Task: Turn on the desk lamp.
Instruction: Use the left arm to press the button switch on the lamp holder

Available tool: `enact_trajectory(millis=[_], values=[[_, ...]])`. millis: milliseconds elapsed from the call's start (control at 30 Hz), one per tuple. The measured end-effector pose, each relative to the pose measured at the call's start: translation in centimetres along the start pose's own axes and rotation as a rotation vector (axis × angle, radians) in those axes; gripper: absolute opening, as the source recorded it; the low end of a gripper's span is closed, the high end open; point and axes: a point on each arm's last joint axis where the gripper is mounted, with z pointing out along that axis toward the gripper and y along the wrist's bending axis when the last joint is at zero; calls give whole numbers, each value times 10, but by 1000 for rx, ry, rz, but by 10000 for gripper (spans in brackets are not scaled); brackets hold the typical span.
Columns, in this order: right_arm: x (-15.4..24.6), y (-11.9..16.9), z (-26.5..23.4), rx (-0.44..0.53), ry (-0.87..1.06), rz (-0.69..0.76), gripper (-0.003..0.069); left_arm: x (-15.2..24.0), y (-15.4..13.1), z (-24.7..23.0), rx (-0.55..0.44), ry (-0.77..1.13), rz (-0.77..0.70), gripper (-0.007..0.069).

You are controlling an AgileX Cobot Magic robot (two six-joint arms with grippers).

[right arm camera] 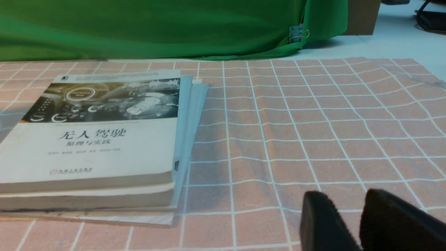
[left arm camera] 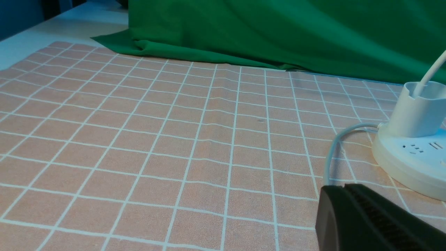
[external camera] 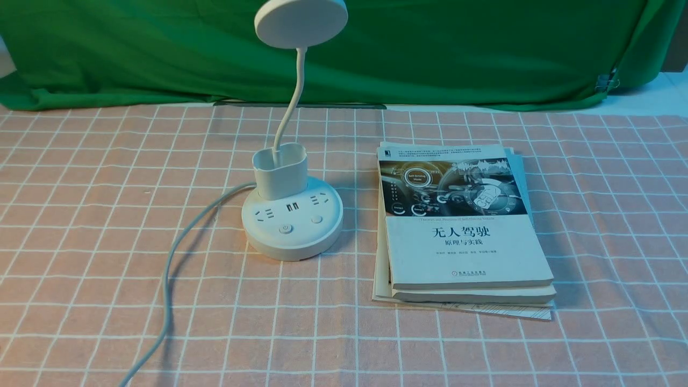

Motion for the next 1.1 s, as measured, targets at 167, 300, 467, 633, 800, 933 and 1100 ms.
enact_trajectory(millis=[167, 300, 467, 633, 800, 933, 1100], values=[[0, 0, 0, 0, 0, 0, 241, 0, 0, 0, 0, 0, 0, 21], [0, 0, 0, 0, 0, 0, 241, 0, 0, 0, 0, 0, 0, 21], [0, 0, 0, 0, 0, 0, 241, 0, 0, 0, 0, 0, 0, 21], [0, 0, 0, 0, 0, 0, 241, 0, 0, 0, 0, 0, 1, 21], [0, 0, 0, 0, 0, 0, 241, 0, 0, 0, 0, 0, 1, 21], [0, 0, 0, 0, 0, 0, 241, 0, 0, 0, 0, 0, 1, 21], [0, 0, 0, 0, 0, 0, 241, -4, 0, 0, -4, -39, 34, 21]])
